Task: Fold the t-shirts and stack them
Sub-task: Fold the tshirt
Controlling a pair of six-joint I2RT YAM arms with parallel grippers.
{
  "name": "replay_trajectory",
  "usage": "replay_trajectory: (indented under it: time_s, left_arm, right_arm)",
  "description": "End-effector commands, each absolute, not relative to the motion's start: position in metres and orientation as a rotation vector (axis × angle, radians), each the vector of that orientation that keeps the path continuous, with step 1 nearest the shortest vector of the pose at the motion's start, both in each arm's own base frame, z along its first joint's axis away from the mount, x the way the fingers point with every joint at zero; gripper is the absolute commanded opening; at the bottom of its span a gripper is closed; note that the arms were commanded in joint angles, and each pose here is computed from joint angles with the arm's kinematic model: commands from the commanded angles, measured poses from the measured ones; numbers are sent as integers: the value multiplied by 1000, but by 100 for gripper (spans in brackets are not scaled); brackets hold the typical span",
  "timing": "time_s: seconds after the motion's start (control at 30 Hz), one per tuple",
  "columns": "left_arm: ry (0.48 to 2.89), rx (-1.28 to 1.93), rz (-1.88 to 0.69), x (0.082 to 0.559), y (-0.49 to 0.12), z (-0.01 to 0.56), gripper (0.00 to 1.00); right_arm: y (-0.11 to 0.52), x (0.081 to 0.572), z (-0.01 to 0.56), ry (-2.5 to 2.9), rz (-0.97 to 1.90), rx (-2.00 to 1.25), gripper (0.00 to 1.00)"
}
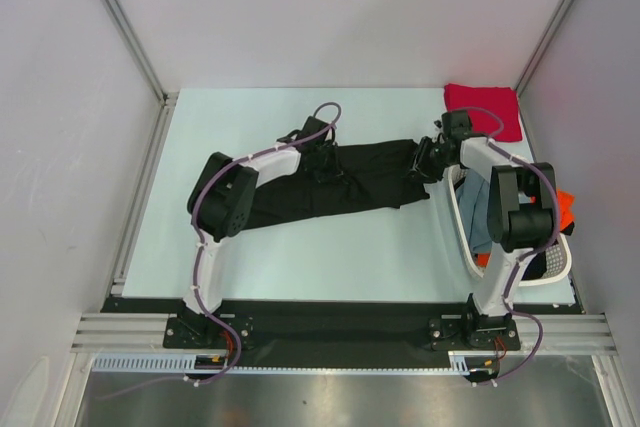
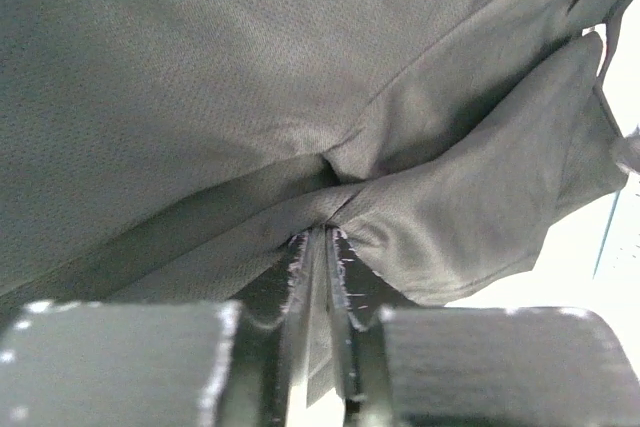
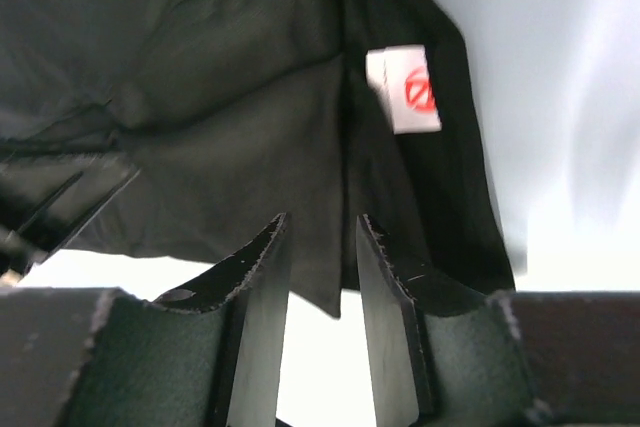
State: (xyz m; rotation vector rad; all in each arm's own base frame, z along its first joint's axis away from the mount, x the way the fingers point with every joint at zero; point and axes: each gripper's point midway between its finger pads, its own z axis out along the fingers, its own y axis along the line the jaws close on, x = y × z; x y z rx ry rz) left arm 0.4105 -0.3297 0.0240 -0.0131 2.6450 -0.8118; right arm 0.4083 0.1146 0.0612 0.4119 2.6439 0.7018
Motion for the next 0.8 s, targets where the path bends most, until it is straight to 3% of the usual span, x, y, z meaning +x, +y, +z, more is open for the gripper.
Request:
replay_trajectory:
  time_s: [0.0, 0.13, 0.77]
  left_arm:
    - [2544, 92, -903, 412, -337, 75, 17]
    - [2518, 123, -979, 408, -343, 88, 26]
    - [2553, 135, -970, 426, -346, 68, 26]
  right_arm:
    - [123, 431, 72, 2592, 750, 401, 37]
    - [127, 435, 62, 2603, 757, 404, 34]
    - [126, 446, 41, 2632, 732, 445, 28]
